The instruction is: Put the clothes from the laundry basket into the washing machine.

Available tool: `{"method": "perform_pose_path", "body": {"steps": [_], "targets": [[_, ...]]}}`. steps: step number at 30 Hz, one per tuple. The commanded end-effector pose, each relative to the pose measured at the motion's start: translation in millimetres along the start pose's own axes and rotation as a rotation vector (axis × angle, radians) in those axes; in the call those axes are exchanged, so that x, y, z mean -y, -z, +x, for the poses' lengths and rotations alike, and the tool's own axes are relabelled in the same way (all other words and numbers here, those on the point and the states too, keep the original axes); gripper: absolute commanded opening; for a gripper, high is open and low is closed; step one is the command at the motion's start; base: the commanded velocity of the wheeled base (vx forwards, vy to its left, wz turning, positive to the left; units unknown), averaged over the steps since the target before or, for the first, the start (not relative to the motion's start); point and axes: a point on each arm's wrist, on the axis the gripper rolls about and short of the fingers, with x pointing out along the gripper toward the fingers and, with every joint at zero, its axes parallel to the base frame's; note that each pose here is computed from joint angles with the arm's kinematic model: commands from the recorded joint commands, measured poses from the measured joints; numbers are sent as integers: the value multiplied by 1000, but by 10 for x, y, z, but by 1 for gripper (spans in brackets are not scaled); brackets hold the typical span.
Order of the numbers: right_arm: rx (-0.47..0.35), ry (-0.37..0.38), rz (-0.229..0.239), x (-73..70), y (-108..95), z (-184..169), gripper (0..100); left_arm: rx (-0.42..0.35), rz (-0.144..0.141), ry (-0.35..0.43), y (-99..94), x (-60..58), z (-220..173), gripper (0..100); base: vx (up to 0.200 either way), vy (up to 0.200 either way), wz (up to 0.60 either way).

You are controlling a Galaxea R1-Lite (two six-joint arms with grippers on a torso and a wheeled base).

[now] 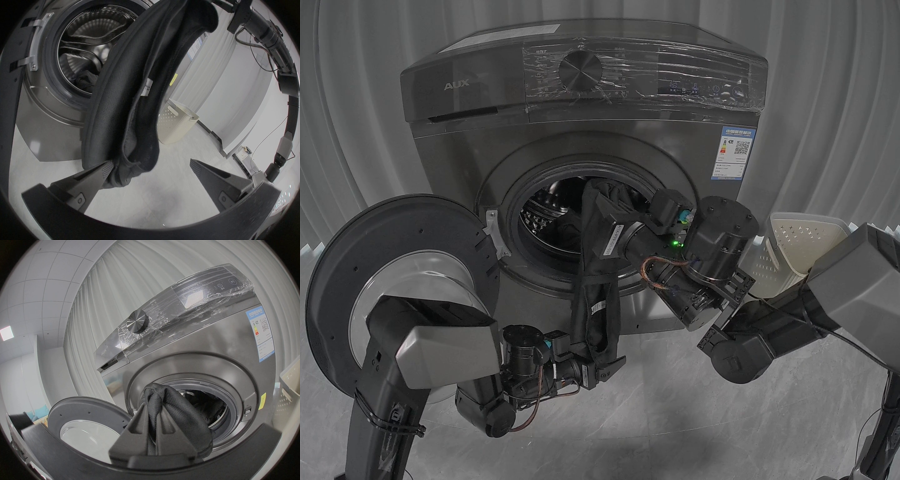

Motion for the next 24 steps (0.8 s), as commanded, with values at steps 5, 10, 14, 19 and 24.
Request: {"method": "perform_pose_path", "body": {"steps": [5, 10, 14, 19, 24], "targets": [[12, -5, 4, -24, -24, 11, 0, 42, 13, -20, 27, -77, 202, 0, 0, 0, 0], [13, 1, 2, -4, -29, 10, 0, 62, 16, -32, -2, -84, 214, 0, 0, 0, 0], [18, 29, -1, 48, -24, 9, 0, 90, 23, -27, -53, -64, 185, 0, 0, 0, 0], [-1, 85, -21, 285, 24, 15, 0, 124, 39, -12, -270, 71, -114, 0, 0, 0, 0], [-70, 129, -50, 525, 123, -107, 0, 124, 47, -4, -483, 238, -546, 0, 0, 0, 0]]}}
